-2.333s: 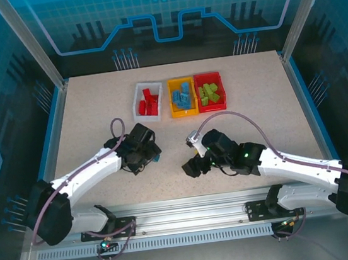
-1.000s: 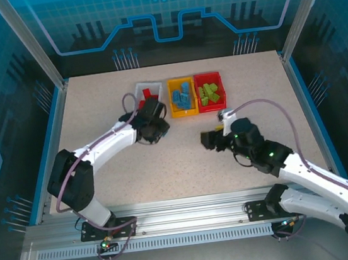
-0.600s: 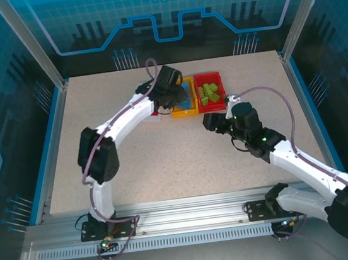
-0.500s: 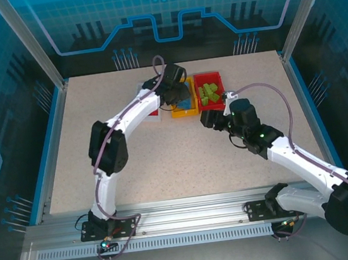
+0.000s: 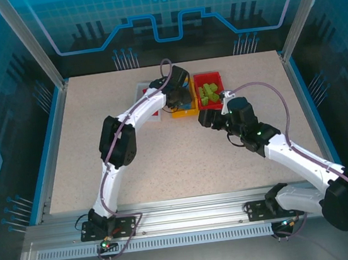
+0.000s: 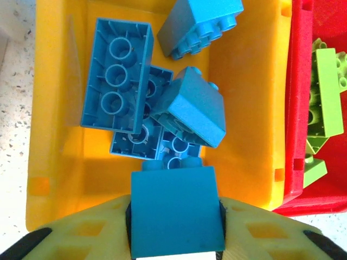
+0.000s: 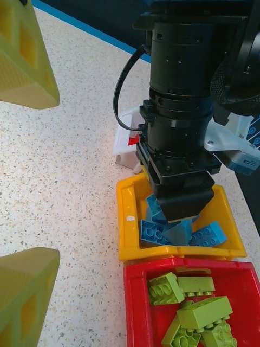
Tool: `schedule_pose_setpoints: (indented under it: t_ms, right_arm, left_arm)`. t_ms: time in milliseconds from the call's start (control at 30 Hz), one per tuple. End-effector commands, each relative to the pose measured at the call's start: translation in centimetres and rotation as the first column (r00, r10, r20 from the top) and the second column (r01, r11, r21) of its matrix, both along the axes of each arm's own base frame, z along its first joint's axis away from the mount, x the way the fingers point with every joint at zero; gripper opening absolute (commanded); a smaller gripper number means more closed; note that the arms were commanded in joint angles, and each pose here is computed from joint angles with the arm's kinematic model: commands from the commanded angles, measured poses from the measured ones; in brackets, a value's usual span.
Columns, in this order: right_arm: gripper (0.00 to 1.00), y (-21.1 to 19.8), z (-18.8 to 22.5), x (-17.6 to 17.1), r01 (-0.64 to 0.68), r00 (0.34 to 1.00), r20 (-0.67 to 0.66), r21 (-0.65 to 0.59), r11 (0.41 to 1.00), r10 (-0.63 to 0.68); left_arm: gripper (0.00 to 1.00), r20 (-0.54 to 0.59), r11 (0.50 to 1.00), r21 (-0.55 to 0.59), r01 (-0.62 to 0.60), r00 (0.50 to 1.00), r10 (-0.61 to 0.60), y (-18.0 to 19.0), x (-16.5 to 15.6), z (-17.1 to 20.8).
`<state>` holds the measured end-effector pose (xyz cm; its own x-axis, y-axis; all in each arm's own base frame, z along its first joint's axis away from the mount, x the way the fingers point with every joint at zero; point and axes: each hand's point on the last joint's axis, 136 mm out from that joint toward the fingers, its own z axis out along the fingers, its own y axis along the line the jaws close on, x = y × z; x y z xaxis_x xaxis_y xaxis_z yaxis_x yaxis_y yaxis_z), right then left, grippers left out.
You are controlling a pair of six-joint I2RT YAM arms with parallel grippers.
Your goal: Sort the legos into containers by color
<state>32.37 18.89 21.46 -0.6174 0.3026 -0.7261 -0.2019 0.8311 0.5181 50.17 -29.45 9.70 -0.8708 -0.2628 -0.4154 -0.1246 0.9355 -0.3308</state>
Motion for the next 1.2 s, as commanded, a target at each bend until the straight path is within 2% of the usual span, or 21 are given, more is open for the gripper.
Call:
schedule_pose_setpoints:
  t_ms: [0,133,333,400,467,500,533,567,633,700,767,800,833,867,900,933,1000,1067,1167]
  right_arm:
    - [0.70,0.0,1.4,0.4,-0.001,1.000,0.017,0.022,1.000,0.001]
    - [0.71,-0.1,1.4,0.1,-0.008,1.000,0.016,0.013,1.000,0.008]
    - [0.72,-0.9,1.9,-0.4,0.004,1.000,0.028,-0.028,1.000,-0.003]
    - [0.75,-1.6,2.1,-0.4,0.019,0.999,0.029,-0.067,0.998,-0.017]
    - [0.85,-2.9,1.6,-0.5,0.056,0.998,-0.001,-0.130,0.990,-0.056]
    - [0.99,-3.9,2.6,-0.2,0.092,0.996,0.001,-0.147,0.985,-0.093]
    - [1.00,-5.1,2.4,-0.1,0.134,0.990,-0.023,-0.171,0.976,-0.140]
    - [1.00,-6.0,2.2,-0.1,0.160,0.985,-0.042,-0.187,0.969,-0.170]
    - [1.00,-8.1,1.9,-0.1,0.219,0.969,-0.057,-0.246,0.944,-0.240]
    - [1.00,-9.8,2.0,-0.3,0.264,0.959,-0.011,-0.328,0.907,-0.283]
    - [1.00,-12.9,1.5,-0.7,0.381,0.913,0.022,-0.402,0.833,-0.407]
    - [1.00,-14.9,0.9,-1.1,0.456,0.870,0.037,-0.437,0.775,-0.491]
    - [1.00,-16.5,0.2,-1.3,0.504,0.838,0.049,-0.450,0.737,-0.543]
    - [1.00,-17.0,-0.9,-1.2,0.497,0.843,0.053,-0.455,0.739,-0.534]
    - [1.00,-16.6,-1.7,-0.7,0.455,0.878,0.073,-0.436,0.776,-0.474]
    - [1.00,-16.1,-1.9,-0.2,0.415,0.907,0.121,-0.412,0.811,-0.402]
    - [1.00,-15.8,-2.3,0.0,0.399,0.915,0.247,-0.418,0.817,-0.320]
    - [1.00,-16.5,-2.9,0.1,0.434,0.893,0.327,-0.446,0.782,-0.309]
    - [1.00,-17.4,-4.8,0.6,0.408,0.910,0.296,-0.524,0.748,-0.289]
  left_arm:
    - [0.56,0.006,1.000,0.010,0.002,1.000,-0.002,0.2,0.6,0.4]
    - [0.61,0.024,1.000,-0.004,0.010,1.000,-0.010,0.0,0.5,2.2]
    - [0.60,0.092,0.998,-0.060,0.008,0.996,-0.003,0.3,-0.9,7.7]
    - [0.60,0.123,0.997,-0.082,-0.004,0.992,0.014,1.2,-2.1,10.1]
    - [0.61,0.149,0.995,-0.102,-0.014,0.988,0.030,2.6,-3.8,12.2]
    - [0.64,0.146,0.994,-0.113,-0.008,0.989,0.025,3.5,-5.0,12.8]
    - [0.79,0.152,0.990,-0.138,0.008,0.988,0.013,4.3,-6.0,13.3]
    - [0.98,0.163,0.987,-0.161,0.015,0.987,0.012,5.2,-7.1,13.6]
    - [0.99,0.179,0.978,-0.207,-0.012,0.983,0.050,8.5,-9.3,13.8]
    - [0.99,0.185,0.972,-0.222,-0.081,0.975,0.123,12.6,-11.5,13.4]
    - [0.99,0.213,0.968,-0.143,-0.204,0.949,0.232,17.5,-13.6,12.5]
    - [0.99,0.243,0.950,-0.067,-0.304,0.919,0.311,20.6,-15.0,12.0]
    - [0.99,0.293,0.901,0.012,-0.433,0.863,0.411,23.9,-16.4,11.6]
    - [0.99,0.337,0.849,0.053,-0.526,0.810,0.480,26.3,-17.7,11.0]
    - [0.99,0.389,0.804,0.083,-0.589,0.762,0.518,28.3,-18.9,10.5]
    - [0.99,0.435,0.796,0.118,-0.594,0.751,0.496,29.3,-19.5,9.9]
    - [0.99,0.542,0.851,0.194,-0.487,0.776,0.321,28.9,-18.9,8.5]
    - [0.99,0.603,0.835,0.240,-0.495,0.750,0.272,29.8,-19.4,7.4]
    - [0.99,0.638,0.803,0.334,-0.493,0.746,0.193,30.8,-19.1,6.6]
